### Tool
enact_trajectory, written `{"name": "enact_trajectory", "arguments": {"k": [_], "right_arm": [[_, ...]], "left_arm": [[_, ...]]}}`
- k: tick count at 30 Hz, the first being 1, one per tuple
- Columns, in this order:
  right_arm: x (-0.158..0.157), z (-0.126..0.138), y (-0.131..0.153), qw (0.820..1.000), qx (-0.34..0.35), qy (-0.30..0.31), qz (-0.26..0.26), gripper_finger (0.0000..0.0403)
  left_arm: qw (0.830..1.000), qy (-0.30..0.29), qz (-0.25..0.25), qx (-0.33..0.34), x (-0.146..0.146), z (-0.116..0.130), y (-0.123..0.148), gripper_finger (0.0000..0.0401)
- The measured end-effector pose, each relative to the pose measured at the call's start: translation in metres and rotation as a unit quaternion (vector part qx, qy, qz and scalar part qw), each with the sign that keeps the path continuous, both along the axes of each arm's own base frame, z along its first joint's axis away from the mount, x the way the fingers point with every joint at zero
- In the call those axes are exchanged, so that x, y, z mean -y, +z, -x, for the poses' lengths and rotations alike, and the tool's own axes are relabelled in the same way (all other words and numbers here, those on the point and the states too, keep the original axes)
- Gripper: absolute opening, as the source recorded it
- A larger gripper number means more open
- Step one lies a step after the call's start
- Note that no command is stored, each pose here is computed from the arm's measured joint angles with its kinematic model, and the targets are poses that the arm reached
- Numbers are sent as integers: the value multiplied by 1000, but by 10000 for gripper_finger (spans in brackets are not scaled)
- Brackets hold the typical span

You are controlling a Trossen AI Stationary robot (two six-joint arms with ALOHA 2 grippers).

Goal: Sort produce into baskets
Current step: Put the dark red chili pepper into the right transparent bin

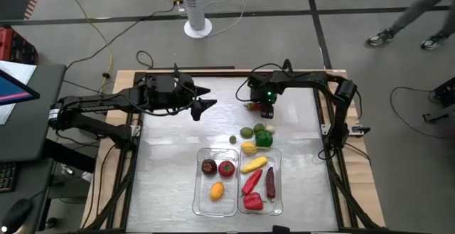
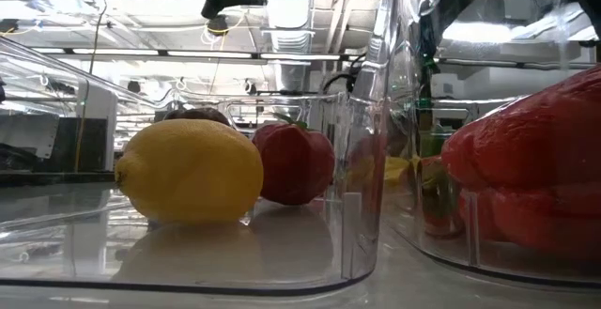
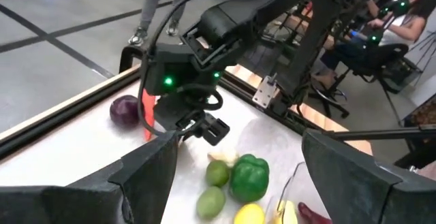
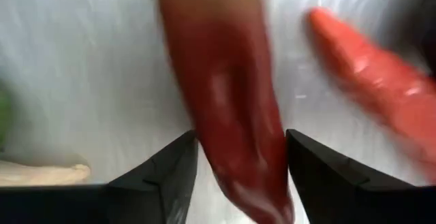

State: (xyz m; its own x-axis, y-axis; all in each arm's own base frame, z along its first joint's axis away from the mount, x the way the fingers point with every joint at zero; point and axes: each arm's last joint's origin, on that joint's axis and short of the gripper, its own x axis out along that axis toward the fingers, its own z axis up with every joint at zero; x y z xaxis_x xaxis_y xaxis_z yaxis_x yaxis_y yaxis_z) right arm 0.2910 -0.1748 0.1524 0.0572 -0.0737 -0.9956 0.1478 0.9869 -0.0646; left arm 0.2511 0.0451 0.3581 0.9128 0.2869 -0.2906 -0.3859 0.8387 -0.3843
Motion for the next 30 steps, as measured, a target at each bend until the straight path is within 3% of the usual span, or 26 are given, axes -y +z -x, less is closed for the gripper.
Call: {"name": "enact_trajectory", "arguments": {"k": [10,14,21,25,30], "right_arm": [[-6,5,-6,1000,-11,-9,-9,117],[-12,8,1,1000,-5,-19,-20,109],[-41,20,64,996,81,4,-45,126],[-70,38,109,981,161,55,-93,132],[-113,61,143,965,196,124,-124,126]], "left_arm": [[1000,23,-10,-2,-1,1,0,300],[999,32,-22,-5,-2,1,0,300],[999,43,-23,-5,-6,1,0,300],[996,79,-38,-8,-14,4,1,300],[990,128,-62,-19,-29,6,0,300]]}}
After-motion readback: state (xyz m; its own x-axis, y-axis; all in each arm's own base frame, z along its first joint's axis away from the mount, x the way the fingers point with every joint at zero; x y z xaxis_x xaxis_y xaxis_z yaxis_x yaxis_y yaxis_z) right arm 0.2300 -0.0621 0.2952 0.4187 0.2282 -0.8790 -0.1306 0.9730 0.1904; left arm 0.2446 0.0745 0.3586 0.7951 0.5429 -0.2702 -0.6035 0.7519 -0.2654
